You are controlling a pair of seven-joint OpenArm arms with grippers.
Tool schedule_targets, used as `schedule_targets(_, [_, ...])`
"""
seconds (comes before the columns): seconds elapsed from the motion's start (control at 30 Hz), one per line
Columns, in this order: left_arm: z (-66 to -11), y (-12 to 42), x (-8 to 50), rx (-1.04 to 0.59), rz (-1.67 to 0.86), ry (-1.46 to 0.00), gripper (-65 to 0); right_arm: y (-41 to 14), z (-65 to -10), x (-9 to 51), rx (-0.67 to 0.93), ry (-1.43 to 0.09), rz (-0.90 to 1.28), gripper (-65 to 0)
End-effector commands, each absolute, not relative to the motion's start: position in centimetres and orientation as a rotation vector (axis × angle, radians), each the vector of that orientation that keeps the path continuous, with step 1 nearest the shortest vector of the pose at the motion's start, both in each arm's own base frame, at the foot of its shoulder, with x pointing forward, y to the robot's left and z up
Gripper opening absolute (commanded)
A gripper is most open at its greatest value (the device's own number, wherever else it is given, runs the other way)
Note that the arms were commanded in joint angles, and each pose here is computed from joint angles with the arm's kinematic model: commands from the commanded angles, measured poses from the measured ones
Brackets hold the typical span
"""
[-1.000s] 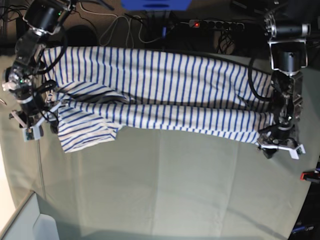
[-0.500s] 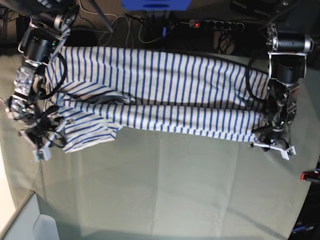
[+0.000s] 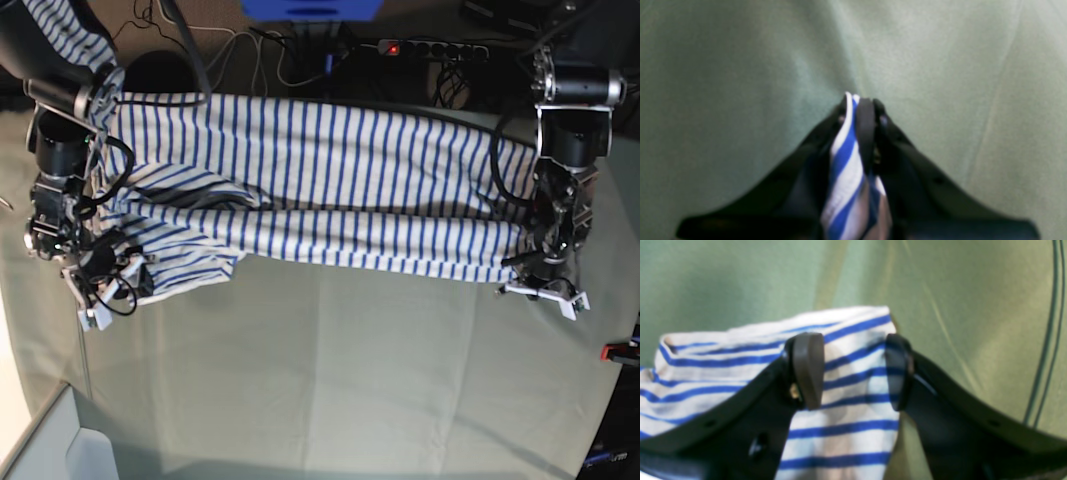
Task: Layout the t-shirt on the table in an organized manner, then fold the t-shirt properly
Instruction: 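Hold the folded edge with both grippers and pull it across the shirt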
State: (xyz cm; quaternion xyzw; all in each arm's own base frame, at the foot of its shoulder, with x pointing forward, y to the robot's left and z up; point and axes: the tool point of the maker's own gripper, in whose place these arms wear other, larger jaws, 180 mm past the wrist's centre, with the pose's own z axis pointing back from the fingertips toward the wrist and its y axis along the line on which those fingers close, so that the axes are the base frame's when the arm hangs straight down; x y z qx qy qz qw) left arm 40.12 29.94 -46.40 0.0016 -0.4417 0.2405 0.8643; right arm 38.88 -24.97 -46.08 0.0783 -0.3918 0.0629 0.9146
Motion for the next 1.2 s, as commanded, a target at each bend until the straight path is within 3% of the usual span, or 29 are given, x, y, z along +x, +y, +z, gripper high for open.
schedule_targets(0.0, [-44.9,30.6,41.3,0.008,0.502,-0.969,-65.0,-26.2,-43.9,40.8,0.134,-0.889,0.113,-34.7])
schedule_targets(0.27, [-45.2,30.6,41.0,0.010,0.499,-0.962,-65.0,-25.1,-46.9,39.1,0.196,-0.873,0.046,-34.8])
schedule_targets(0.63, [-45.6,31.0,40.3,0.022,0.494,-0.950,-65.0,-29.8,-45.4,39.7,0.058,-0.962,-0.023,-34.8])
schedule_targets(1.17, [-45.4,31.3,40.4,0.025,0.499,-0.956,-65.0,-26.5,-47.4,38.6,0.117,-0.929,-0.021,-34.9])
